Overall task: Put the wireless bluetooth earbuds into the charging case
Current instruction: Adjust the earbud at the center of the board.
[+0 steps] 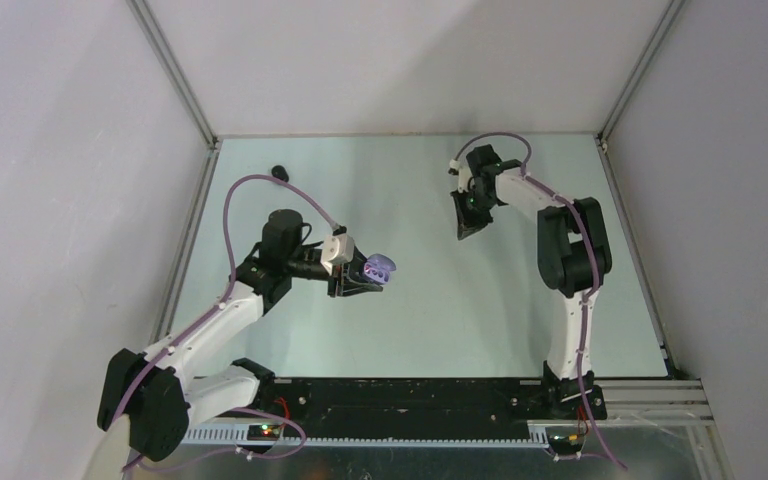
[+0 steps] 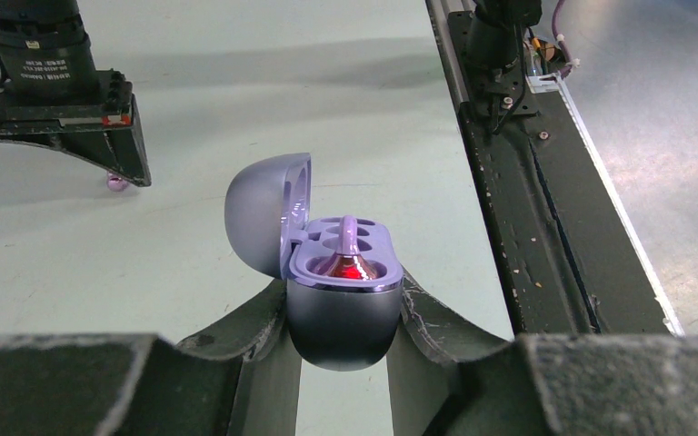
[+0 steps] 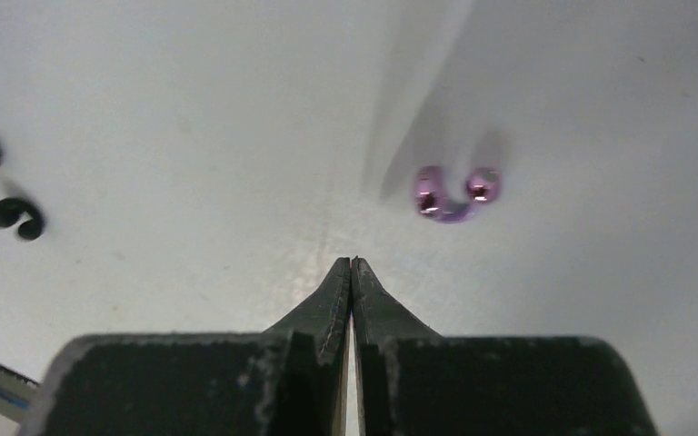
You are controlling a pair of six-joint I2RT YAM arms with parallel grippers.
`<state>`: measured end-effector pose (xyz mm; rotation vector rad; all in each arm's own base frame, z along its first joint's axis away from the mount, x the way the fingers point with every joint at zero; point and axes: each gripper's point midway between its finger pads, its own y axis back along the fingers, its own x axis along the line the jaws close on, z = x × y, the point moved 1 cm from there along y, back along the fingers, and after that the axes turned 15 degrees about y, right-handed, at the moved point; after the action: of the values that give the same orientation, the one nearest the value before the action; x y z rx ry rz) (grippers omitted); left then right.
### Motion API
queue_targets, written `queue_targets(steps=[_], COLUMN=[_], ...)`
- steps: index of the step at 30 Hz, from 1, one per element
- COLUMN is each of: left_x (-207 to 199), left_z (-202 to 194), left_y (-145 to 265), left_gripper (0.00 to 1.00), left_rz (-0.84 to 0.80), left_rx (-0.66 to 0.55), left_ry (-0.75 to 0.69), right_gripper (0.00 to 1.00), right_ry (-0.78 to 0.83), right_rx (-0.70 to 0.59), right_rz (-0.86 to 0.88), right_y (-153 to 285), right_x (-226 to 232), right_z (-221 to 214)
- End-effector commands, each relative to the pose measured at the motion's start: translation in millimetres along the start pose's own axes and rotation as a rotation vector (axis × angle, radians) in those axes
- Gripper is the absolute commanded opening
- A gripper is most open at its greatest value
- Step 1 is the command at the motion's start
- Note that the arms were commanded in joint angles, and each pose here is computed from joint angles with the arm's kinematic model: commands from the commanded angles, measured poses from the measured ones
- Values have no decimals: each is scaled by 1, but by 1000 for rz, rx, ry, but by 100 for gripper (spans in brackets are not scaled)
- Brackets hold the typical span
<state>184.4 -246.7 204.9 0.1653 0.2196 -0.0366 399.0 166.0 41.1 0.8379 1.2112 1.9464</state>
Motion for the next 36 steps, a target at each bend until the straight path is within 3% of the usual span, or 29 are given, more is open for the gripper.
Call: queue_targets(steps=[1, 11, 16, 36], left_x=[-4, -4, -3, -5], left_z=[7, 8, 8, 9], left_y=[-2, -2, -3, -3], left_gripper=[0, 0, 0, 0], left_rz=[-23, -22, -23, -25], left_rx=[-12, -11, -10, -11], left_ry=[-49, -50, -49, -50], right_gripper=[6, 6, 6, 6], right_ry=[163, 185, 200, 173], right_rx=[-139, -147, -108, 32], right_rz=[74, -204, -320, -328], right_y=[37, 17, 6, -11], right_x=[44, 9, -15, -35], right_z=[41, 84, 84, 47])
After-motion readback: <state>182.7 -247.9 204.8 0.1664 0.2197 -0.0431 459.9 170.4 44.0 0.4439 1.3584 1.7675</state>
